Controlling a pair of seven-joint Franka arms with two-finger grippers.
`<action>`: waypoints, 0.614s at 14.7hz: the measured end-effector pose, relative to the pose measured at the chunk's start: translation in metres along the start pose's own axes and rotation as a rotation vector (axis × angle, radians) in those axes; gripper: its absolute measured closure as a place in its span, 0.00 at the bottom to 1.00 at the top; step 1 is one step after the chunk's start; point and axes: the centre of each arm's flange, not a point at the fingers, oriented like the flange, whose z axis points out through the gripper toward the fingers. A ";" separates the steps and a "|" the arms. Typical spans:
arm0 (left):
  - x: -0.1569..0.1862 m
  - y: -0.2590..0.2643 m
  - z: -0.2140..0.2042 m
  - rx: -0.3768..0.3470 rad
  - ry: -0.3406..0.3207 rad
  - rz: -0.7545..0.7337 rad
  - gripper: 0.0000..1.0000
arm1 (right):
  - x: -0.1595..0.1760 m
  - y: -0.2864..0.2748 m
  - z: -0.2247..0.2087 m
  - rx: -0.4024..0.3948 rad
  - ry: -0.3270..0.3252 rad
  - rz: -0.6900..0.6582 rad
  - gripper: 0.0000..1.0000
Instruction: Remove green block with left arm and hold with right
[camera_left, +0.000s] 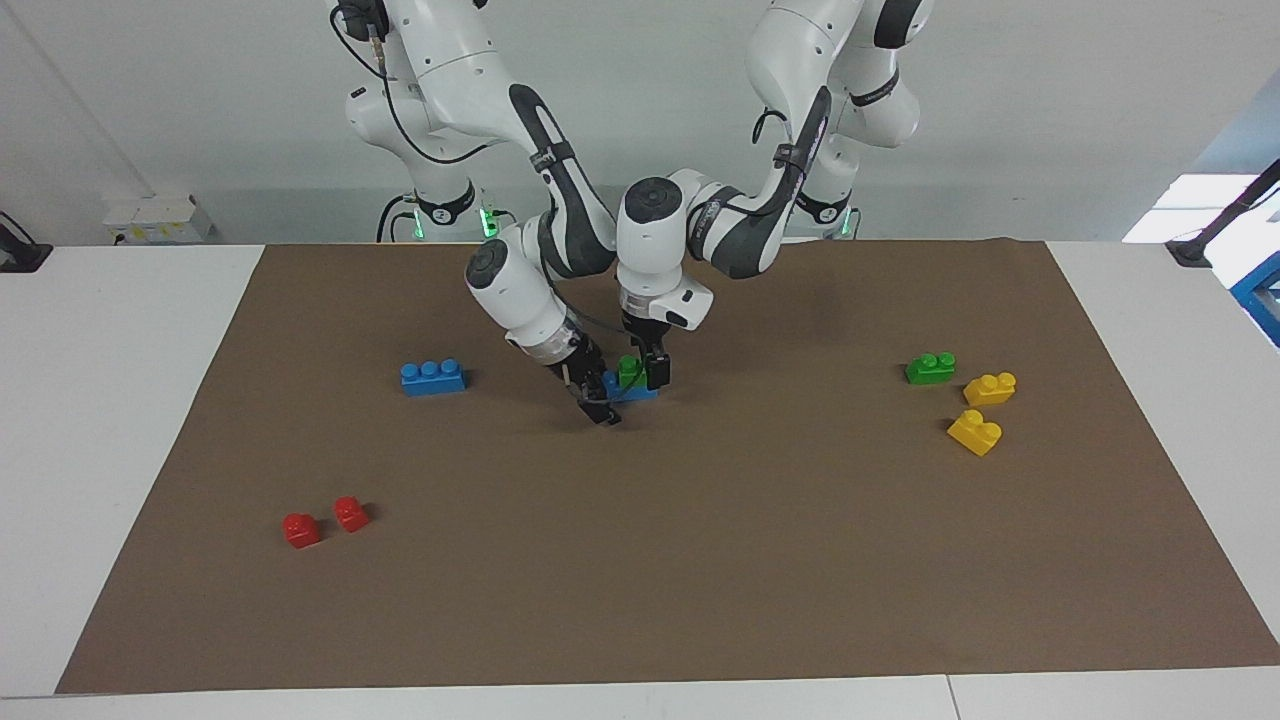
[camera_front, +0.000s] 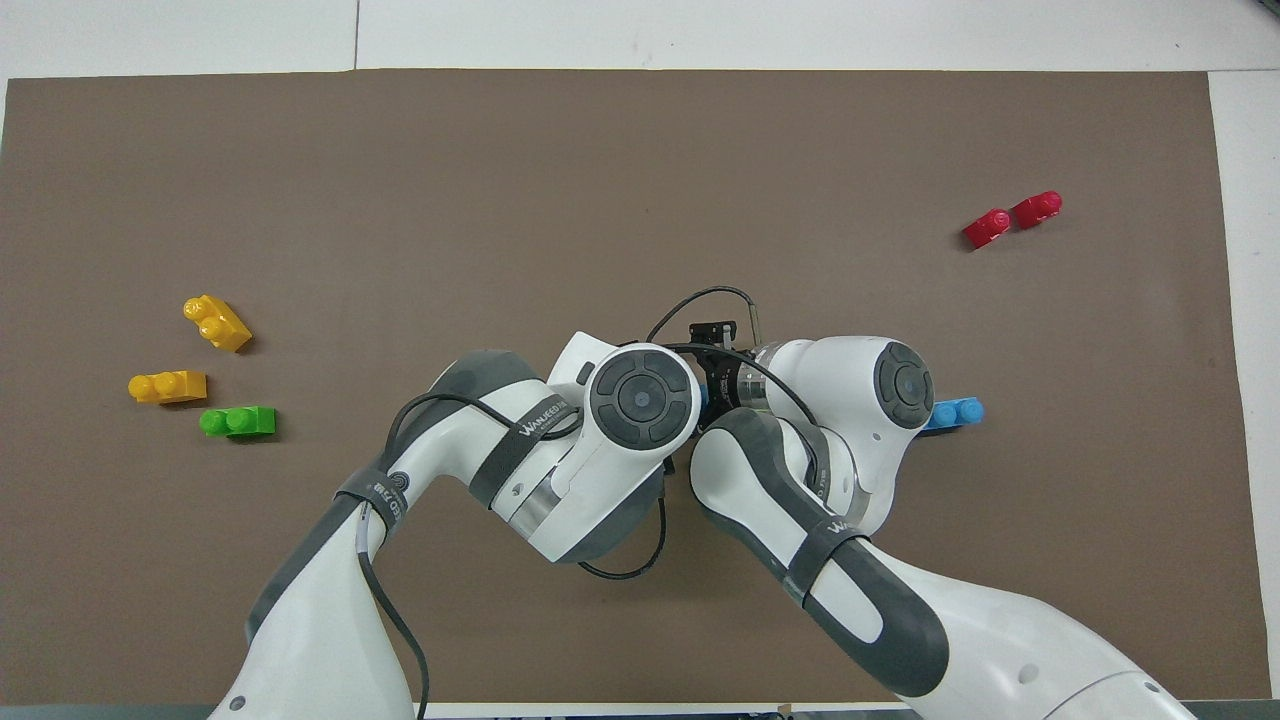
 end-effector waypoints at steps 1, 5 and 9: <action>0.000 0.001 0.000 0.000 0.000 -0.001 0.01 | -0.001 0.001 0.001 -0.001 0.000 -0.002 0.27; 0.003 0.005 0.000 -0.001 0.000 -0.009 0.00 | -0.002 0.001 0.001 -0.001 -0.001 -0.002 0.55; 0.003 0.005 0.000 -0.001 0.000 -0.009 0.00 | -0.002 0.000 0.000 0.002 0.000 -0.003 0.63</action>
